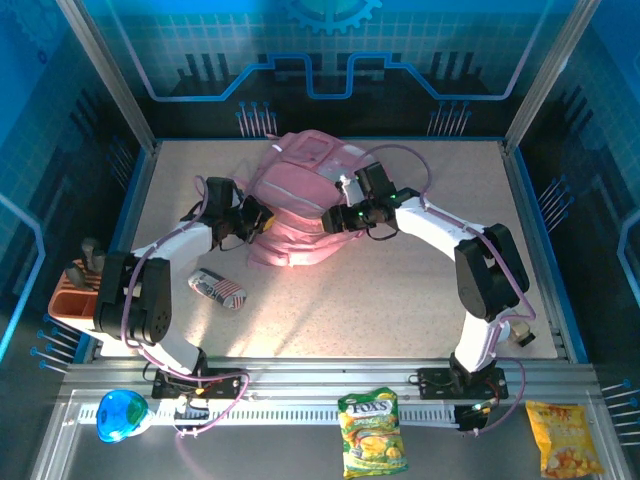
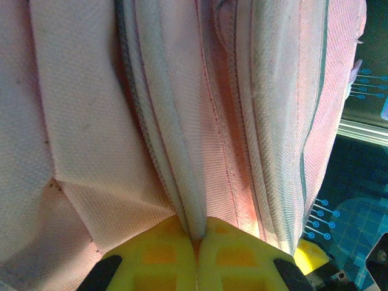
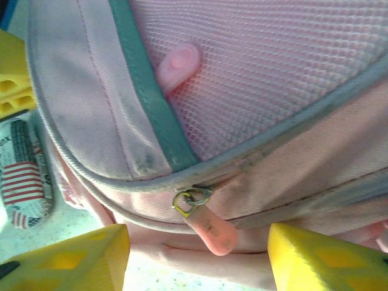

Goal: Pack the student bag

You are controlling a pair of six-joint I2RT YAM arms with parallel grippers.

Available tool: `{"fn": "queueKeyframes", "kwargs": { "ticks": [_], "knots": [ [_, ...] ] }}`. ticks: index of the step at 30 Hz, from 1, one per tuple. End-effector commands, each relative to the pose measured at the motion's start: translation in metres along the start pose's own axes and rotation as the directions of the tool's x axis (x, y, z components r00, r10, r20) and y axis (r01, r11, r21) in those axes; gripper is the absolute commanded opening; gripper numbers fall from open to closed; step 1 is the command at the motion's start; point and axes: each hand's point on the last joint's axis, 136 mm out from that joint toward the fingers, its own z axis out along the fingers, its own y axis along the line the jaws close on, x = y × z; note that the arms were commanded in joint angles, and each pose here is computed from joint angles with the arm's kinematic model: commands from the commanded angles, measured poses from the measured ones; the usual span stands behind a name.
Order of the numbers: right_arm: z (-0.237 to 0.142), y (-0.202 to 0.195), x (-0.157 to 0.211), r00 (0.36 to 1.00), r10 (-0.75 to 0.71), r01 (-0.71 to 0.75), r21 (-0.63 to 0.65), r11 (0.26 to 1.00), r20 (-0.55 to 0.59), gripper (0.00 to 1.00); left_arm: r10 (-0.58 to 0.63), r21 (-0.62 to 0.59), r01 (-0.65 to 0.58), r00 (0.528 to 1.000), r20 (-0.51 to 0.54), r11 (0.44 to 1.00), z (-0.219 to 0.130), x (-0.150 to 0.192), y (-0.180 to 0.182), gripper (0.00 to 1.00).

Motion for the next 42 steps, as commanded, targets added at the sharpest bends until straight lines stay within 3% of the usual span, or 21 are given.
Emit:
{"fn": "queueKeyframes", "kwargs": {
  "ticks": [1,5,10,22,29,38,42],
  "knots": [
    [-0.006,0.009,-0.007,0.984,-0.179,0.179,0.069,0.981,0.001,0.60,0.027,0.033,-0.026,0.999,-0.028,0.999,0.000,0.006,-0.019,0.01],
    [0.000,0.014,-0.008,0.965,-0.261,0.260,0.120,0.958,-0.012,0.54,0.027,0.035,-0.026,0.999,-0.026,0.999,0.000,0.005,-0.020,0.01],
    [0.009,0.005,-0.012,0.964,-0.263,0.266,0.207,0.942,-0.041,0.39,0.028,0.035,-0.027,0.999,-0.028,0.999,0.000,0.005,-0.021,0.01],
    [0.017,-0.005,-0.012,0.973,-0.223,0.229,0.265,0.937,-0.053,0.32,0.028,0.034,-0.027,0.999,-0.030,0.999,-0.001,0.007,-0.019,0.01],
    [0.013,-0.029,-0.015,0.985,-0.167,0.170,0.359,0.918,-0.039,0.10,0.028,0.029,-0.027,0.999,-0.035,0.999,-0.003,0.011,-0.016,0.01],
    [-0.003,-0.059,-0.036,0.982,-0.191,0.181,0.396,0.900,-0.015,0.01,0.109,-0.015,-0.111,0.987,-0.120,0.994,0.002,0.061,-0.010,0.02],
    [-0.007,-0.063,-0.042,0.975,-0.222,0.216,0.282,0.935,-0.011,0.00,0.183,-0.044,-0.192,0.969,-0.164,0.980,0.008,0.089,-0.010,0.09]
  ]
}}
